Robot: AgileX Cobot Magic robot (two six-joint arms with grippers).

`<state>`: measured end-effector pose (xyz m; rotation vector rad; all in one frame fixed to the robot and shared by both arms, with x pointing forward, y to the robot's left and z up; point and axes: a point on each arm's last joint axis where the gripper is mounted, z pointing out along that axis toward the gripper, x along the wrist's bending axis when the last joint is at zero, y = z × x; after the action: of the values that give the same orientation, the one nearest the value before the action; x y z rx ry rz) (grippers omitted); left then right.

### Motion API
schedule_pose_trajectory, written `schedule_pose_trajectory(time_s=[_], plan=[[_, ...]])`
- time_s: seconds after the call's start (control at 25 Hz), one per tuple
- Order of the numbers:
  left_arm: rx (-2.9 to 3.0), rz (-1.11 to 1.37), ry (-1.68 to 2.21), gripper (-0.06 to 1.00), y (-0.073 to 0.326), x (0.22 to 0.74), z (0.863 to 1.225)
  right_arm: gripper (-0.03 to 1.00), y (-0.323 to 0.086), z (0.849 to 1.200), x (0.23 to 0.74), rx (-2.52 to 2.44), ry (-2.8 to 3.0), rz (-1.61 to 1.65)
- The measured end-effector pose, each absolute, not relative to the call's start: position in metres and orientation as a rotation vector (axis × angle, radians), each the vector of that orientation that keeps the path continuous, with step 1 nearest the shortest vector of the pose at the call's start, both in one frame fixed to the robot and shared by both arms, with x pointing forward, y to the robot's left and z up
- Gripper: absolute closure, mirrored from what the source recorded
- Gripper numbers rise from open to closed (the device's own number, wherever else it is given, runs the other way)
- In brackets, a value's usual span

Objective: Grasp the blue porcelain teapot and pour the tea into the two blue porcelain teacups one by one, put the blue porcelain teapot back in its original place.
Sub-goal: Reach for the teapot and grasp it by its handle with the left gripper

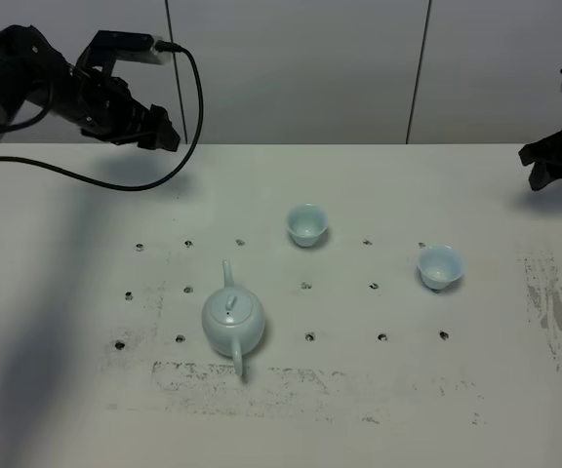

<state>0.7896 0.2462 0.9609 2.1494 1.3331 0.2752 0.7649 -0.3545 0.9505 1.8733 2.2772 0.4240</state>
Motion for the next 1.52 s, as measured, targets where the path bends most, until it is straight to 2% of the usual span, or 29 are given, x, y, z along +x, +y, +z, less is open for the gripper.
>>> schedule_pose_trajectory(time_s=[0.08,0.4,0.56,1.0,1.2,1.52], plan=[[2.188,0.329,1.339,0.18,0.251,0.778,0.982,0.46,-0.358,0.966,0.755,1.872,2.258,0.340],[2.165,0.455,1.326,0.26,0.262,0.716,1.077,0.52,-0.360,1.094,0.704,1.868,1.987,0.425],[2.096,0.536,1.300,0.28,0.269,0.680,1.106,0.52,-0.367,1.117,0.667,1.915,1.946,0.430],[2.007,0.699,1.316,0.29,0.277,0.606,1.076,0.53,-0.339,1.138,0.554,1.862,1.885,0.560],[2.031,0.661,1.341,0.29,0.277,0.597,1.063,0.53,-0.328,1.132,0.498,1.870,1.886,0.590],[2.036,0.646,1.343,0.29,0.277,0.596,1.063,0.57,-0.313,1.118,0.420,1.871,1.863,0.671]])
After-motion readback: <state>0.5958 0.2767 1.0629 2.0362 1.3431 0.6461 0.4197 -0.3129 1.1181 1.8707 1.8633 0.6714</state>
